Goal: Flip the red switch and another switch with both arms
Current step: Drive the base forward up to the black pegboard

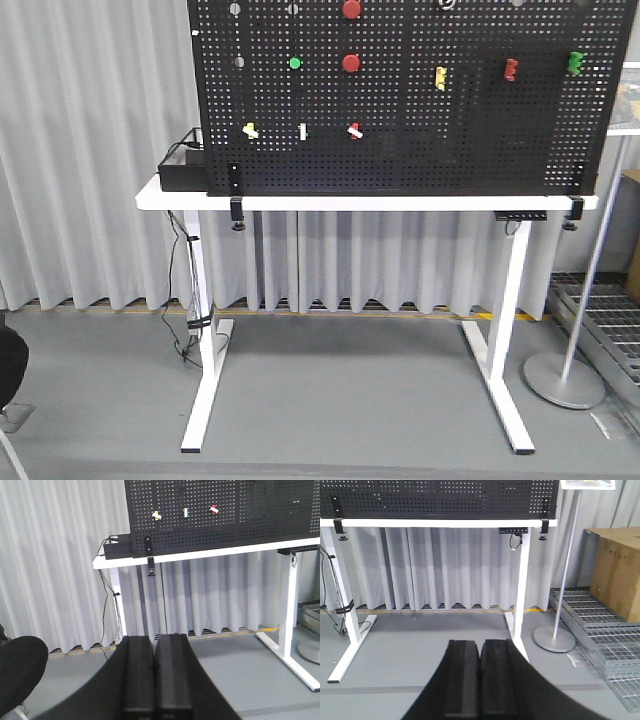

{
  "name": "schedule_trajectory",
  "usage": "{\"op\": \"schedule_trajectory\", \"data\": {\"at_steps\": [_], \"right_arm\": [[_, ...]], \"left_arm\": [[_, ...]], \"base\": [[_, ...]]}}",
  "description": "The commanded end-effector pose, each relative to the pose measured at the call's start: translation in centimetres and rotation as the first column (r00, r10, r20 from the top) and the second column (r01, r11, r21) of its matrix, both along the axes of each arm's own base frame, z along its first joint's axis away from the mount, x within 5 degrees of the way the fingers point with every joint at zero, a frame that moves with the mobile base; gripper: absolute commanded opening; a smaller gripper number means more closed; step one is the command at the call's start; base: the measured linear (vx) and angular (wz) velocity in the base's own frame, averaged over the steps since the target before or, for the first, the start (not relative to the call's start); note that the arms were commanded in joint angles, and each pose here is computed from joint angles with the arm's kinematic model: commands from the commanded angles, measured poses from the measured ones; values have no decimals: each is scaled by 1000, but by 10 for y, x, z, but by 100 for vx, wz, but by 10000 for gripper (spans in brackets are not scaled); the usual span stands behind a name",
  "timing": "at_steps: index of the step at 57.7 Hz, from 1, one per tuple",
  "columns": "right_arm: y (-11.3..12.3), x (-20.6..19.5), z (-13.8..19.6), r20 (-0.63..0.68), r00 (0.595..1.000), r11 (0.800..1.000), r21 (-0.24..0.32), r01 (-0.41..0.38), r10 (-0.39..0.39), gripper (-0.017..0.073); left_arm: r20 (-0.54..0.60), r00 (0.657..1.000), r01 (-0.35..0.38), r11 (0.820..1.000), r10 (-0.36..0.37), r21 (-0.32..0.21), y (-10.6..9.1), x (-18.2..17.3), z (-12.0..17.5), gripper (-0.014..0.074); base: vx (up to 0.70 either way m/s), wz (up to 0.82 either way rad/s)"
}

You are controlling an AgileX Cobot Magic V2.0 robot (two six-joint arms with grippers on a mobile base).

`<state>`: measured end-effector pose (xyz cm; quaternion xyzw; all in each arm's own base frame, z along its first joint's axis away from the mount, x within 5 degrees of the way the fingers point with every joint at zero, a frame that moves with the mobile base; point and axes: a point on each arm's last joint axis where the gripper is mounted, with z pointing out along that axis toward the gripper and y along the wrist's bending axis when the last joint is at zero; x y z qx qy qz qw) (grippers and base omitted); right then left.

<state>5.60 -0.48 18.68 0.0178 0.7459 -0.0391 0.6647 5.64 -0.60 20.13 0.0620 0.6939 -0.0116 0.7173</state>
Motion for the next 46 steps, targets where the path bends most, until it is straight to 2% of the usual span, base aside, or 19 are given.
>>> {"op": "schedule_trajectory", "data": {"at_steps": [1,46], "right_arm": [[0,0,6,85,996,1000,-20,1,0,-6],[0,0,6,85,996,1000,-20,1,0,-6]], "left_arm": [[72,997,-4,1000,5,-17,0,0,1,3],[72,997,-4,1000,5,-17,0,0,1,3]], "base": [[17,7],[23,2]]}}
